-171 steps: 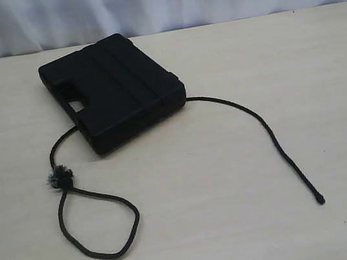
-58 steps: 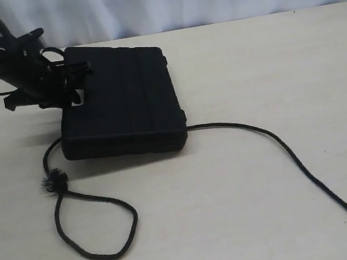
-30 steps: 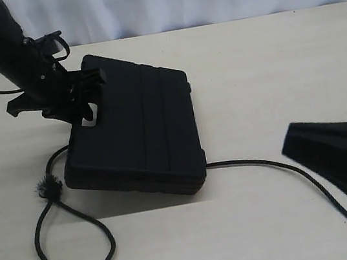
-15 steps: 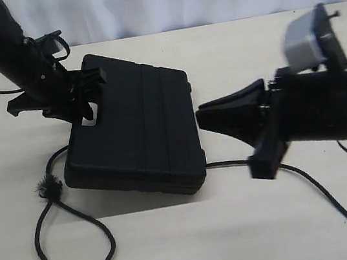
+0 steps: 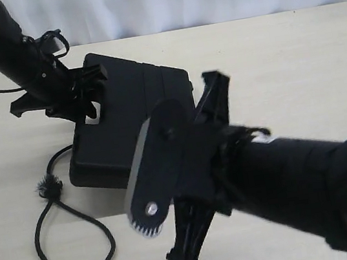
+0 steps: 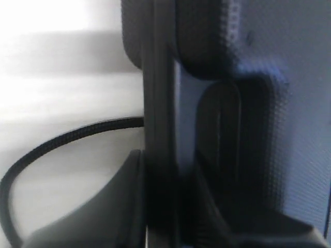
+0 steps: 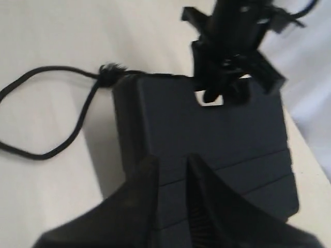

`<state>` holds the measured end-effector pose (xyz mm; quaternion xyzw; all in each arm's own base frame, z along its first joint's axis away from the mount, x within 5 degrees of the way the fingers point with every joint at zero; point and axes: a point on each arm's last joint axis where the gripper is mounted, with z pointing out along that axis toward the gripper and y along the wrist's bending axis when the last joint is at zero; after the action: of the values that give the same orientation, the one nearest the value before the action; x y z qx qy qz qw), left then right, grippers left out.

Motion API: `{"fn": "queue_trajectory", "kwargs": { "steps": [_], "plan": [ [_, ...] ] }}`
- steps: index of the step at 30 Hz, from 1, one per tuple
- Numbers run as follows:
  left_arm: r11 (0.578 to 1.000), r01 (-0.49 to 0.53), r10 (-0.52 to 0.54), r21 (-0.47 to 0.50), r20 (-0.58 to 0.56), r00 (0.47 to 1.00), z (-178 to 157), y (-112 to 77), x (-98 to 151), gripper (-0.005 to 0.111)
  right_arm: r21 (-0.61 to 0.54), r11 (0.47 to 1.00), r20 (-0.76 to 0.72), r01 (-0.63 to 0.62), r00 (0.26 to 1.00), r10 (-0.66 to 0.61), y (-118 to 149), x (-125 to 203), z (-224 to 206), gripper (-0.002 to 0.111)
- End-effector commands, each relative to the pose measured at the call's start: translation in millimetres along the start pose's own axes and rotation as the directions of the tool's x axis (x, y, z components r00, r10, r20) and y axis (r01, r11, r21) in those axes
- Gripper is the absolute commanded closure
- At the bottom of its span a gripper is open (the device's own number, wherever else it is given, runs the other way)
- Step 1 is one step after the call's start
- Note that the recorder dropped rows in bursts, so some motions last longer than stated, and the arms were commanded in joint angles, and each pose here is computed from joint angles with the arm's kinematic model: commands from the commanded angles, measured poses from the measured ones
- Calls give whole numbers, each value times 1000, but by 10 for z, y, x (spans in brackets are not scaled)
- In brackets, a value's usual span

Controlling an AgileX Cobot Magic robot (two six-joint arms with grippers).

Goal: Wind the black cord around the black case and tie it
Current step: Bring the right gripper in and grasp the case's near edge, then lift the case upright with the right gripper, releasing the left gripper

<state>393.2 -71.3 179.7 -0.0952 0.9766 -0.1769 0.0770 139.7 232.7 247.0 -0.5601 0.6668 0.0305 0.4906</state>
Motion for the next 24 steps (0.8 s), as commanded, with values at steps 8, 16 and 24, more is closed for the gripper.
{"fn": "queue_trajectory", "kwargs": {
  "steps": [8, 16, 24],
  "plan": [
    [991, 60, -59, 121, -7, 998, -176, -193, -28, 107, 35, 997, -253, 64, 966, -53, 325, 204, 756, 13],
    [983, 77, -74, 168, -23, 997, -238, -266, -47, 107, 308, 951, -240, -38, 964, 116, 322, 259, 1209, 13],
    [988, 15, -17, 157, 17, 1000, -236, -254, -74, 107, 453, 891, -227, -47, 960, 166, 314, 397, 1309, 86]
  ]
}}
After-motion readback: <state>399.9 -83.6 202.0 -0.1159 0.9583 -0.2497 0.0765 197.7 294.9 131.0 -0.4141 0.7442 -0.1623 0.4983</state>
